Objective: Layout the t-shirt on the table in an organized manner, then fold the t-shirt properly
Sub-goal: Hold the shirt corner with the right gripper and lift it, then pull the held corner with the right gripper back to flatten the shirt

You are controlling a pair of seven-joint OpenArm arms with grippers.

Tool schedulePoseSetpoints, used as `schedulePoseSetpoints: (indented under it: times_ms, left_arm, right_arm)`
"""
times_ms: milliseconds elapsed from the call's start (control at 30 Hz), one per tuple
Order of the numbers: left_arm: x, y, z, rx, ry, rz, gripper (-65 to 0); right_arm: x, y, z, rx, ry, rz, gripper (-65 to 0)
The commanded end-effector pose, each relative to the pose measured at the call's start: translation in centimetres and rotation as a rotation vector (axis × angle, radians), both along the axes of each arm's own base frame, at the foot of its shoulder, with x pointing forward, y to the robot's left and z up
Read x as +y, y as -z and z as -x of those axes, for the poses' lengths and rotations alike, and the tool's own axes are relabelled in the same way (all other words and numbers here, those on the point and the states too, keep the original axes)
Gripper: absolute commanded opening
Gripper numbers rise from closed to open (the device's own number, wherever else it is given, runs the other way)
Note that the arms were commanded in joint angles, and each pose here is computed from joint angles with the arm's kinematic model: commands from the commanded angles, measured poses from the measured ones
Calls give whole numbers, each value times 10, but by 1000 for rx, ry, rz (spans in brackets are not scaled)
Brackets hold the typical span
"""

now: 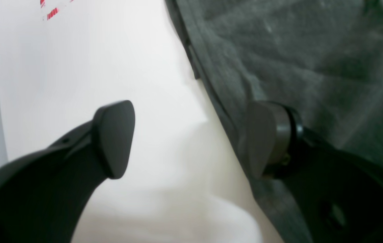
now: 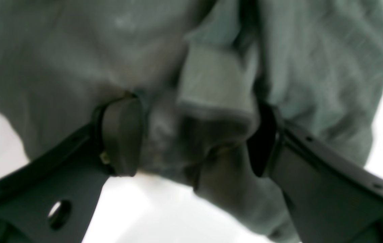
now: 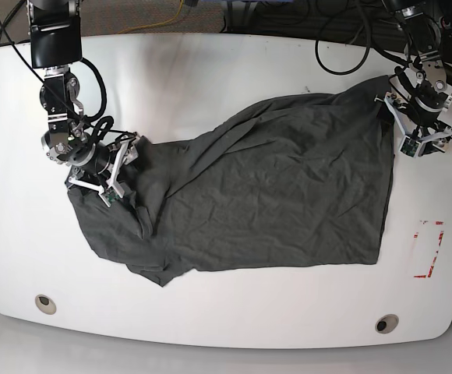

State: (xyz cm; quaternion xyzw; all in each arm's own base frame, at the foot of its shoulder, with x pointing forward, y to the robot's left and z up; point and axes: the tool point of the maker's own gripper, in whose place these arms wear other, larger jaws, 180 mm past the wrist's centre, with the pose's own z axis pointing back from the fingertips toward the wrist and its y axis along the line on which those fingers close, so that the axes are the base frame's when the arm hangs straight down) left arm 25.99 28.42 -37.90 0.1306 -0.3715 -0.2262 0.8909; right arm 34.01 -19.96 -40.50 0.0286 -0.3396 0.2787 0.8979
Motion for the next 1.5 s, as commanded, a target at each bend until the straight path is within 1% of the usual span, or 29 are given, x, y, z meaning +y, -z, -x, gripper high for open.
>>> schedulePoseSetpoints:
  times_ms: [0, 400, 500, 567, 633, 833, 867, 900, 967, 1100, 1200, 1333, 1467]
  left_arm:
    - [2, -12, -7, -44, 4, -7, -183]
    - [2, -11, -7, -43, 4, -6, -183]
    - [2, -11, -7, -43, 4, -6, -183]
    - [2, -11, -7, -43, 4, -6, -183]
    - [2, -11, -7, -43, 4, -6, -183]
    - [2, -11, -7, -43, 4, -6, -183]
    - [2, -11, -7, -43, 4, -6, -183]
    - [2, -11, -7, -43, 4, -6, -183]
    - [2, -11, -7, -43, 4, -6, -183]
    - [-4, -9, -9, -39, 23, -2, -183]
    - [-9, -8, -10, -34, 39, 1, -183]
    - [-11, -7, -10, -34, 41, 3, -183]
    - [-13, -4, -9, -24, 46, 9, -183]
  right_arm:
    - [-5, -18, -14, -61, 2, 2, -218]
    - [-5, -30, -26, -95, 2, 1, -219]
    - [-5, -32, -28, -99, 3, 1, -231]
    - [-5, -32, -28, -101, 3, 1, -265]
    - [-5, -32, -28, -101, 3, 1, -326]
    - [-5, -31, -28, -98, 4, 1, -559]
    - [-5, -31, -28, -98, 4, 1, -573]
    - [-5, -31, -28, -98, 4, 1, -611]
    - [-5, -31, -28, -98, 4, 1, -650]
    - [-4, -32, -27, -100, 0, 1, -650]
    - [-4, -41, -27, -126, 3, 2, -650]
    - [-18, -54, -16, -140, 60, 18, -650]
    - [-30, -71, 5, -139, 156, 32, -650]
